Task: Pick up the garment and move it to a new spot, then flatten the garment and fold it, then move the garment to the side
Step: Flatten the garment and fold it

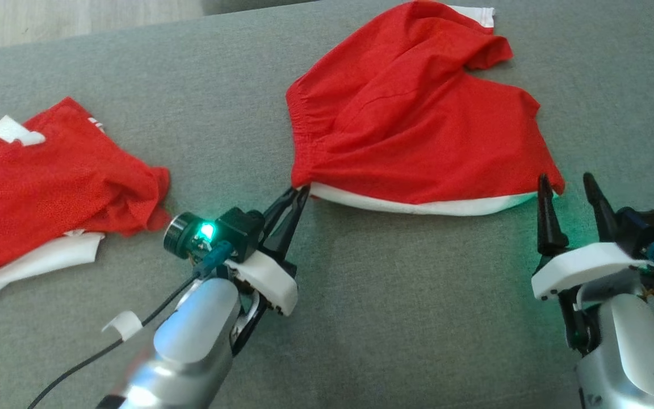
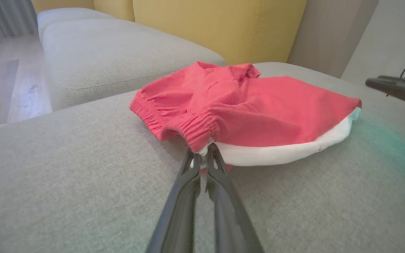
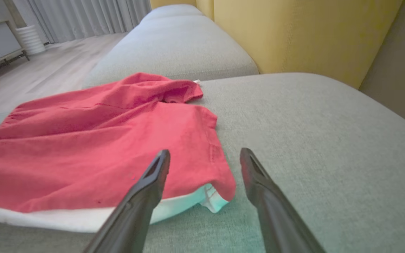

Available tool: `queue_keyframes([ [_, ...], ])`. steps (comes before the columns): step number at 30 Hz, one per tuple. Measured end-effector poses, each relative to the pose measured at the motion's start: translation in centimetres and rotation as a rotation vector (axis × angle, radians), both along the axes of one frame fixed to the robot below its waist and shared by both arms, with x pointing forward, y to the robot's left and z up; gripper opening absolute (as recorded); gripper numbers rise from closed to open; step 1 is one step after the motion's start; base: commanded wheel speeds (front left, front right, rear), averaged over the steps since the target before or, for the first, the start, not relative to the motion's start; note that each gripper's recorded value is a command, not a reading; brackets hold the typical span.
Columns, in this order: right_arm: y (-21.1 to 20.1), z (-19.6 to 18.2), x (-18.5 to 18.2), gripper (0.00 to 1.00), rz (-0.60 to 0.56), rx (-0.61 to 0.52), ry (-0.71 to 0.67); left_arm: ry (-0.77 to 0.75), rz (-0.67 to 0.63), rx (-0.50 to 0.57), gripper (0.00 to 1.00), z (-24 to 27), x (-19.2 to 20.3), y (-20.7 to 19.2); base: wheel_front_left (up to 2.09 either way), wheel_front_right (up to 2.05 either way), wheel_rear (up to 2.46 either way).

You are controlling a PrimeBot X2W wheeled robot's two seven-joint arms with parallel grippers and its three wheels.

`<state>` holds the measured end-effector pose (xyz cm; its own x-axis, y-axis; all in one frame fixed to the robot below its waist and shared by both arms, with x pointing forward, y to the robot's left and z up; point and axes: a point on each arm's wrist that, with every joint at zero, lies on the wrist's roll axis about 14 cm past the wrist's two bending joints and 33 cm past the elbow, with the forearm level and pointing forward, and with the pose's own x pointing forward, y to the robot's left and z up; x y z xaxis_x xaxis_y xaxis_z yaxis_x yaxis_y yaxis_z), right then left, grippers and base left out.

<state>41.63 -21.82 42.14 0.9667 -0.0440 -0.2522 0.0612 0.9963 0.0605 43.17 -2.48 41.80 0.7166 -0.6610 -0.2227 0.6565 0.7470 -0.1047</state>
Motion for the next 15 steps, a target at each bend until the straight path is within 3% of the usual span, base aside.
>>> queue_keyframes([
  [15, 0.4, -4.8, -1.6, 1.00, -0.010, 0.055, 0.201, -0.044, 0.053, -0.033, 0.00, 1.6, 0.7, 0.8, 0.00, 0.00, 0.00],
])
